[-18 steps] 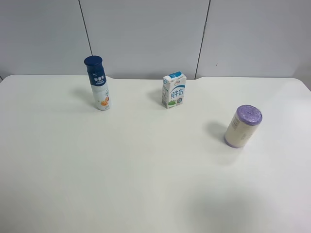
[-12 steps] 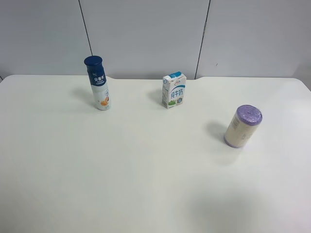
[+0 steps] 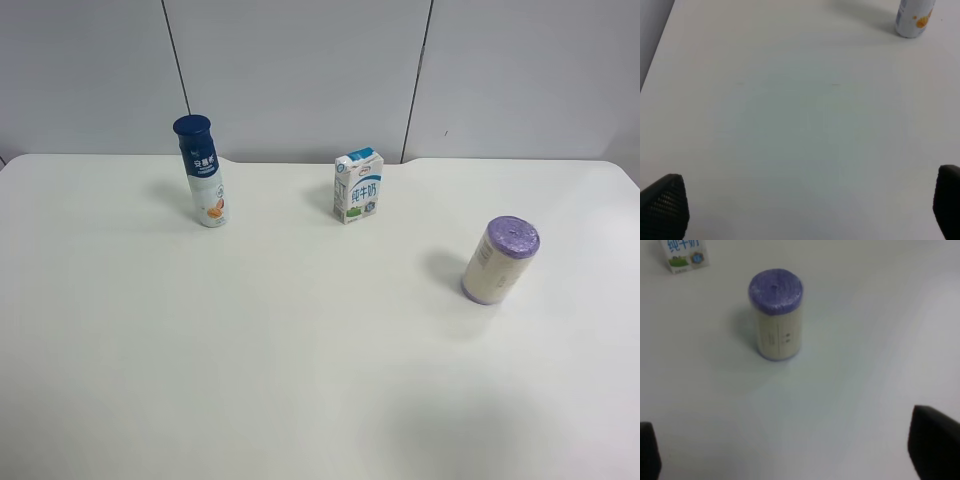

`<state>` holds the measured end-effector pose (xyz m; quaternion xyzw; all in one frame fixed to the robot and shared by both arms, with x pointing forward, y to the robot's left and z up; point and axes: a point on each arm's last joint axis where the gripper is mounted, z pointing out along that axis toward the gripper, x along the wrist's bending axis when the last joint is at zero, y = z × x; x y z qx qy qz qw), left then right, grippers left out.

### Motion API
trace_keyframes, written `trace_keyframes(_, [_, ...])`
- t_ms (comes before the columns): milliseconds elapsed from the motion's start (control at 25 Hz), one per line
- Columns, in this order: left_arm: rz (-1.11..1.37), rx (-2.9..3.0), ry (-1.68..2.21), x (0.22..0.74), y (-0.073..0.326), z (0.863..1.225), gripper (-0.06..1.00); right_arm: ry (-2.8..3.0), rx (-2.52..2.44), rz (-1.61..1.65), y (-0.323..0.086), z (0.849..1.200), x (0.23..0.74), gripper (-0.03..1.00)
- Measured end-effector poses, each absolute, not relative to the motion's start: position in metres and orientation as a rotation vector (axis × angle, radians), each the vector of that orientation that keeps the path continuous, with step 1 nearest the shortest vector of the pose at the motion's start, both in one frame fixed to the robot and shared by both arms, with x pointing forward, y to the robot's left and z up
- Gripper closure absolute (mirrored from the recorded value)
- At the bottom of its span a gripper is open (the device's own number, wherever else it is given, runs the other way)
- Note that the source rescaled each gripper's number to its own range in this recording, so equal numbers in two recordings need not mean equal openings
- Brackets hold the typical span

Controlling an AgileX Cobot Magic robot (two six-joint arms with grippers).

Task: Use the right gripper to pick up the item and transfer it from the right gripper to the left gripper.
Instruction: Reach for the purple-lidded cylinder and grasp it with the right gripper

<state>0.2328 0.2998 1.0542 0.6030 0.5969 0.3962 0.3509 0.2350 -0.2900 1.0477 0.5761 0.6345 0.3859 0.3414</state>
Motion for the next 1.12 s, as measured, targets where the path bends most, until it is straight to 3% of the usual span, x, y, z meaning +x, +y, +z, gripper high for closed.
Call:
trace_keyframes(560, [1.026,1.561,1.545,0.233,0.3,1.054,-0.06,1.651,1.504,1.004,-0.29,1.051,0.235,-0.03])
trace_keyframes(800, [1.026,1.561,1.545,0.233,0.3,1.054,-0.06,1.679,1.564,0.919,-0.293,1.097,0.259,-0.03])
trace_keyframes(1120, [1.026,1.561,1.545,0.233,0.3,1.054,-0.06,1.792,1.761,0.789,-0.293,1.137,0.343,-0.03])
